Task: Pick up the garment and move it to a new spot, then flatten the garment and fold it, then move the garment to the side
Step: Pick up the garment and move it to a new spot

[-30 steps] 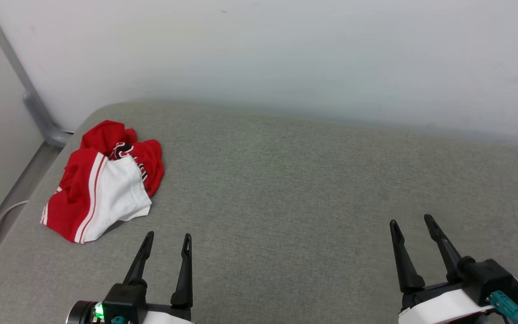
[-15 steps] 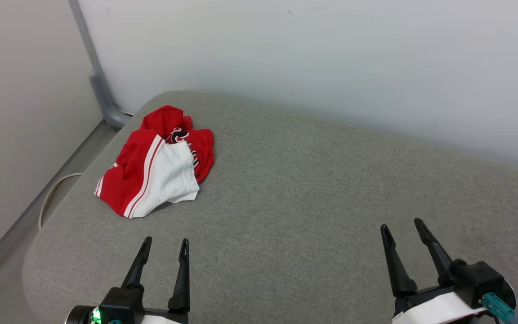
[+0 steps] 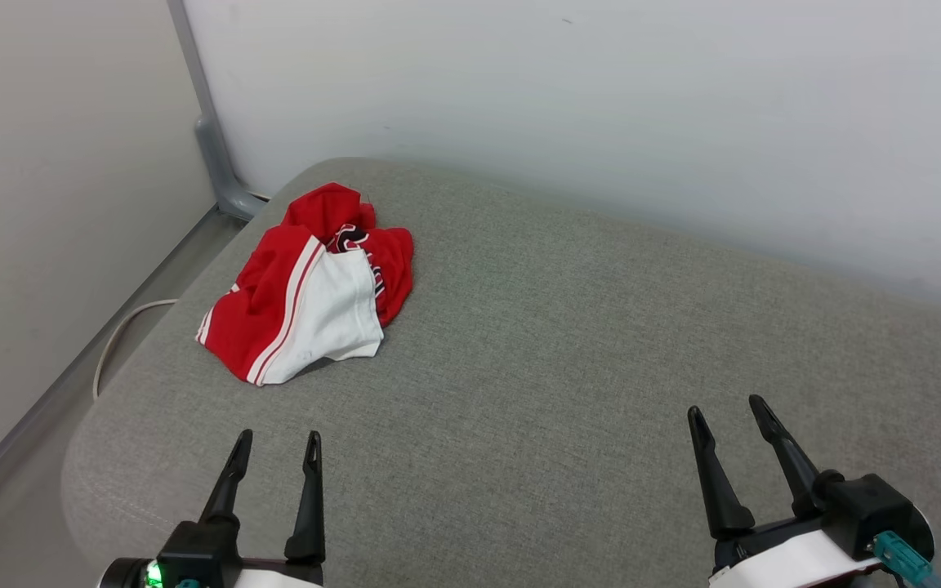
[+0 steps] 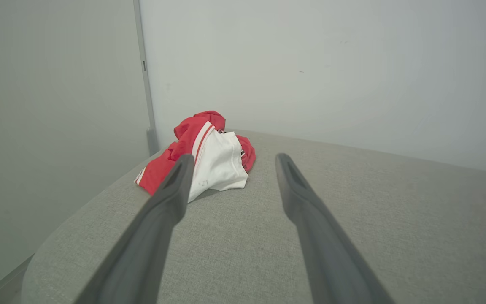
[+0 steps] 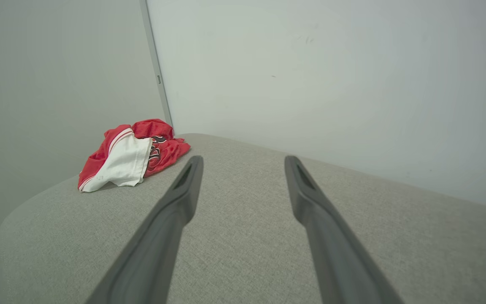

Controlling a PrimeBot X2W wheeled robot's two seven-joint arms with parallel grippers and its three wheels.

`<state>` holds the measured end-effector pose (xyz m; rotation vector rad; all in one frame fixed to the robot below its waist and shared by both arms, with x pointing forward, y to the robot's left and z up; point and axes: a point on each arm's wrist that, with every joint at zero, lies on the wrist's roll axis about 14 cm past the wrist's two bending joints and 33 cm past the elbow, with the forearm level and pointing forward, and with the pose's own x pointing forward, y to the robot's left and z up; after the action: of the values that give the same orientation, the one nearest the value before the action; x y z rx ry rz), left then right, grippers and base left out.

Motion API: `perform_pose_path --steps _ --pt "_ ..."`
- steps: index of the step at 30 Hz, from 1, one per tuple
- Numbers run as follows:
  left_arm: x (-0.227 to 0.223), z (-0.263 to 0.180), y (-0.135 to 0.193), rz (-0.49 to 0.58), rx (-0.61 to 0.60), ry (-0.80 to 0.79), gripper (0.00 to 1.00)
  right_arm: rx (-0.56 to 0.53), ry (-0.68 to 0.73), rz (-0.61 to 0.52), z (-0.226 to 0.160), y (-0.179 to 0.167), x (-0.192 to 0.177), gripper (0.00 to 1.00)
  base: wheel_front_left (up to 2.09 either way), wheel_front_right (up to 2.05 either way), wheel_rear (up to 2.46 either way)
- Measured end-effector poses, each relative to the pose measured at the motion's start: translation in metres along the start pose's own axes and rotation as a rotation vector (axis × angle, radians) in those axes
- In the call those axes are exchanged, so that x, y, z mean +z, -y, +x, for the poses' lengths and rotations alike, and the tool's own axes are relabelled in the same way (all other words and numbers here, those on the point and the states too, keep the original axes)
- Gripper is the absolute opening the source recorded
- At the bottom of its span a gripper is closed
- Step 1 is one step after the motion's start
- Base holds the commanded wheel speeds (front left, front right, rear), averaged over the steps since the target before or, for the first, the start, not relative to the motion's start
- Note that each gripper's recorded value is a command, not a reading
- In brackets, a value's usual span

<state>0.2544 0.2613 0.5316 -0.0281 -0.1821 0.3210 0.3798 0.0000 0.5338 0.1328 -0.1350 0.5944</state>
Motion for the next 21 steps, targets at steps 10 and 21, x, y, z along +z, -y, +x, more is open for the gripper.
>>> perform_pose_path --steps 10,21 --pt "-0.008 0.040 -0.026 0.039 0.018 -0.030 1.00 -0.030 -0.011 -0.027 0.008 0.018 -0.010 1.00 0.00 0.00 0.00" --pt "-0.073 0.146 -0.051 0.183 -0.072 -0.376 1.00 -0.106 -0.045 -0.078 0.031 0.065 -0.040 1.00 0.00 0.00 0.00"
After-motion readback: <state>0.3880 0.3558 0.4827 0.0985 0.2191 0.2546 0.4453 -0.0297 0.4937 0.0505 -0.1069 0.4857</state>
